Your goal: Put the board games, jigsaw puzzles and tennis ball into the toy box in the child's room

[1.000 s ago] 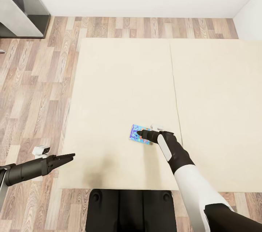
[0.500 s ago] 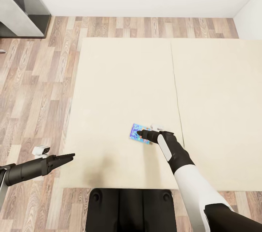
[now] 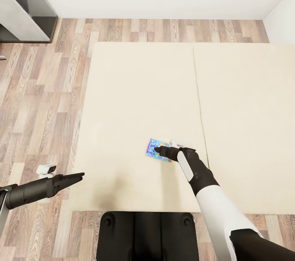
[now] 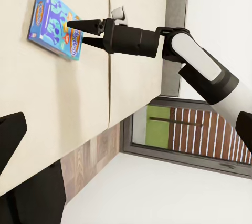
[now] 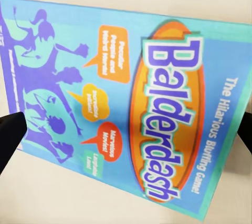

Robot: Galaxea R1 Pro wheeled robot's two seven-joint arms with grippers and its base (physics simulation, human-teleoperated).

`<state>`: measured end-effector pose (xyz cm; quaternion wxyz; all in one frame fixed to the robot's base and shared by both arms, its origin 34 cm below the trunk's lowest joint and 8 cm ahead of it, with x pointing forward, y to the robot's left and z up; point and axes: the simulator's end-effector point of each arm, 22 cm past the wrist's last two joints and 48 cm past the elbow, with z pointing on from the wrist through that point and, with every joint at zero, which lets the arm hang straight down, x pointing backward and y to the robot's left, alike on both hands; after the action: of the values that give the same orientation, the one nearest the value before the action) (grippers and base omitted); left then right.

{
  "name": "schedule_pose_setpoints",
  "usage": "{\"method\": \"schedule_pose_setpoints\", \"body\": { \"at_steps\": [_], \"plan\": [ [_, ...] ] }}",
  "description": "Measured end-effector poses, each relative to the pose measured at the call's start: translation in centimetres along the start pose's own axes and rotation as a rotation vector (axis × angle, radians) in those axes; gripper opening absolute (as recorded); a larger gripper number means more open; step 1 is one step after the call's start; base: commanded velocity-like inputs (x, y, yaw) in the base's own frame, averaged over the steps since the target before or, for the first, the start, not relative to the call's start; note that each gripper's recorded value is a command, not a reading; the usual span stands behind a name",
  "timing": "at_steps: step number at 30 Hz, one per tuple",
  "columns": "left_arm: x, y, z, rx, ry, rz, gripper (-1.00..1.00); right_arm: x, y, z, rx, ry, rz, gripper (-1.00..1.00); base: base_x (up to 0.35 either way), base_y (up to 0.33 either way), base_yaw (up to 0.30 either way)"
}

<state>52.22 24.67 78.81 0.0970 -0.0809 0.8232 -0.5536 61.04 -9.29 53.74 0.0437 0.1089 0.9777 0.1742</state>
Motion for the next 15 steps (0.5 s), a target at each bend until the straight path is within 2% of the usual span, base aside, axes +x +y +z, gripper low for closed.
{"method": "schedule_pose_setpoints", "body": {
  "at_steps": [15],
  "plan": [
    [0.01,0.0,0.01,0.0,0.0,0.0,1.0,0.02,0.1,0.01,-0.001,0.0,0.0,1.0,0.0,0.033,0.0]
  ]
}}
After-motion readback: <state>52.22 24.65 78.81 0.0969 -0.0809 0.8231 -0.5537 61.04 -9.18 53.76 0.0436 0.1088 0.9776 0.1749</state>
